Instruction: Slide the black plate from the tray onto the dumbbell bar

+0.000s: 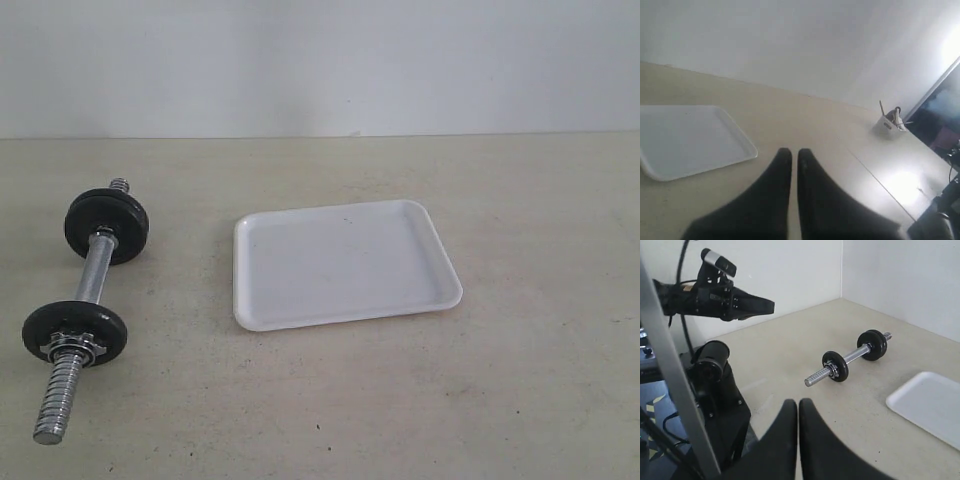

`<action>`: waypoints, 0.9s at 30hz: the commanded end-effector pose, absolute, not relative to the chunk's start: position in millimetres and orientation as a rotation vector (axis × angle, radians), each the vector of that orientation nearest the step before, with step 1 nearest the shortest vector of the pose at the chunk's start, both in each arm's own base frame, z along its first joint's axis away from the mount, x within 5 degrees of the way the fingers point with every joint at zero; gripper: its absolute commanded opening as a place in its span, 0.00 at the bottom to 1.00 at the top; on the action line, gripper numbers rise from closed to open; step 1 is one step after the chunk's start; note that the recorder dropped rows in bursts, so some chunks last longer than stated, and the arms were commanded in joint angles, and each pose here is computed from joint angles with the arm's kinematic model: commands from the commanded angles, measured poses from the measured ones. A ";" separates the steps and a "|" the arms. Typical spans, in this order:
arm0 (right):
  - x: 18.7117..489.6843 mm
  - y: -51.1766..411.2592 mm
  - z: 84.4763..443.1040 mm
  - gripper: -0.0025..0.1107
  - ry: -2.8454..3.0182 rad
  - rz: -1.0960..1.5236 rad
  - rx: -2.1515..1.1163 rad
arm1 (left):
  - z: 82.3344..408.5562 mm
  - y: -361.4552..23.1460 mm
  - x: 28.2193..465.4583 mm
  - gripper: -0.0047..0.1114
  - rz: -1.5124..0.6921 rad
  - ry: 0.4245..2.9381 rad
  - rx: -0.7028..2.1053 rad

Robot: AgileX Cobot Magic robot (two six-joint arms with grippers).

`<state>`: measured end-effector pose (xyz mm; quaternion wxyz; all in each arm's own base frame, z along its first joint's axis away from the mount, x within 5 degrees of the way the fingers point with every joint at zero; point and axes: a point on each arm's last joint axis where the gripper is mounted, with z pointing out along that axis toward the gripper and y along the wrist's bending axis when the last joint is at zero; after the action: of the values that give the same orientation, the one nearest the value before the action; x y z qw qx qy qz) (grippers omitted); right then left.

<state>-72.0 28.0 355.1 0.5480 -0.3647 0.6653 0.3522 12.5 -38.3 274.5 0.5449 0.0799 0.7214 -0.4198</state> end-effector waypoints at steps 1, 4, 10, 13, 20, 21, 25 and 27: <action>-52.7 32.9 344.9 0.02 1.568 0.844 -0.771 | 253.8 -37.7 27.1 0.08 -1.002 1.642 0.079; -40.8 35.9 338.4 0.02 1.555 0.862 -0.703 | 238.2 -35.6 35.7 0.08 -0.980 1.632 0.004; -13.7 36.3 326.3 0.02 1.498 0.841 -0.510 | 223.9 -27.9 46.2 0.08 -0.905 1.561 -0.103; -1.9 35.1 319.2 0.02 1.475 0.815 -0.428 | 219.4 -26.4 48.1 0.08 -0.828 1.549 -0.062; 18.2 35.5 291.0 0.02 1.505 0.766 -0.336 | 210.1 -26.8 49.6 0.08 -0.630 1.547 0.122; 20.6 35.4 287.2 0.02 1.508 0.760 -0.323 | 210.3 -26.6 49.7 0.08 -0.602 1.539 0.145; 27.5 34.4 276.5 0.02 1.513 0.739 -0.279 | 209.8 -27.0 49.5 0.08 -0.558 1.535 0.194; 29.9 33.8 272.6 0.02 1.513 0.729 -0.261 | 210.0 -26.8 49.6 0.08 -0.544 1.530 0.205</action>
<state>26.9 35.8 275.6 0.6473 -0.1297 0.6754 0.3287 49.2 -27.8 210.0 0.6729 0.0801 0.6878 -0.2603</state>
